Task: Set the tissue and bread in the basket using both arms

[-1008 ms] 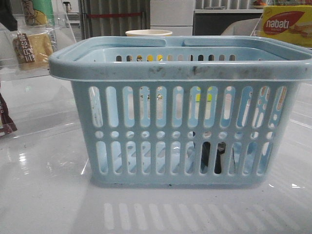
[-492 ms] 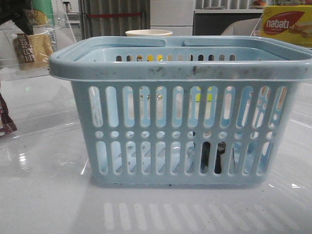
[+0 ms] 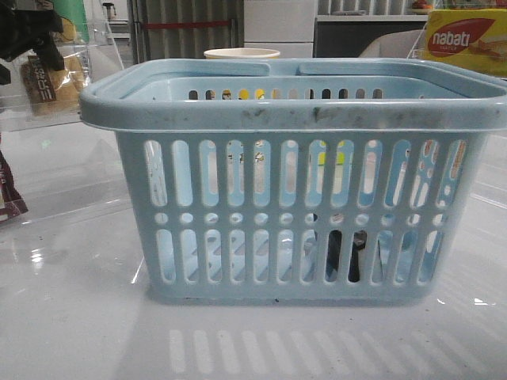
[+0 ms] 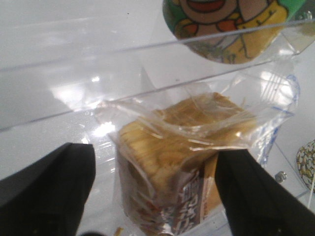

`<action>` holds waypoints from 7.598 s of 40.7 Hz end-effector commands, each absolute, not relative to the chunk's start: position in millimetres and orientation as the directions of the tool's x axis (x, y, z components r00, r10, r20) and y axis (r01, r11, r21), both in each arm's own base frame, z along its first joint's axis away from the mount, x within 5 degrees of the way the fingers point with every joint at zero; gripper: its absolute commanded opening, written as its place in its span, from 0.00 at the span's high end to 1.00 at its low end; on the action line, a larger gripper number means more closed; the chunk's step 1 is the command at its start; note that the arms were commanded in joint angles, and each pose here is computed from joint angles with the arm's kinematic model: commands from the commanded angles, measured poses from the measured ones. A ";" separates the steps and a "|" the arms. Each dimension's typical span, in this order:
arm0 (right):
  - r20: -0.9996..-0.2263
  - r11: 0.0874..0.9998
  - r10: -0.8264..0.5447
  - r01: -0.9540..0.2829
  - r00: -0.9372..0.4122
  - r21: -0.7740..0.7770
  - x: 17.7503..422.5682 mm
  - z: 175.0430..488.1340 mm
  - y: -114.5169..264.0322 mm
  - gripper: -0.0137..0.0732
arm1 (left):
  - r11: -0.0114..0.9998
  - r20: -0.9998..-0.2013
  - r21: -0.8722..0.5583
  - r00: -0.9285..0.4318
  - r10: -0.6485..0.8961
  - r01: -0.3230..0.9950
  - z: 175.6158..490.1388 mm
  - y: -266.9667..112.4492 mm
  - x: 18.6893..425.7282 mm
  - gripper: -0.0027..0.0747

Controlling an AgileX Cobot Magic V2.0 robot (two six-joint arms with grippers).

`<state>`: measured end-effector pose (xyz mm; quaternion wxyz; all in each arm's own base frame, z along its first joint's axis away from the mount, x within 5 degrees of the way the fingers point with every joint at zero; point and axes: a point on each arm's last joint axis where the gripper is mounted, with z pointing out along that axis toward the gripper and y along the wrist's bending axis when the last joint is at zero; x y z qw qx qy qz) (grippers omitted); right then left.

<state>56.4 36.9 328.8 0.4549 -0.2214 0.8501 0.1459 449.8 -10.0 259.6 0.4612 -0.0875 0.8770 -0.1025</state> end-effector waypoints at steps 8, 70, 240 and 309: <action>-0.882 0.860 -0.212 -0.509 -0.421 0.036 59.1 341.5 37.7 0.20 | 0.958 -0.866 -0.284 -0.417 -0.277 -0.047 305.7 -8.0 445.6 0.56; -0.882 0.860 -0.212 -0.509 -0.421 0.036 59.1 341.5 37.7 0.20 | 0.961 -0.915 -0.190 -0.392 -0.098 0.203 430.5 -39.2 335.4 0.85; -0.877 0.867 -0.240 -0.498 -0.415 -0.001 60.1 340.6 35.1 0.81 | 0.697 -0.916 0.069 -0.231 0.327 0.714 367.4 -68.1 75.2 0.47; -0.875 0.867 -0.242 -0.498 -0.419 -0.001 59.8 340.2 35.0 0.81 | 0.996 -0.992 0.080 0.099 0.075 0.045 289.1 -2.5 54.4 0.85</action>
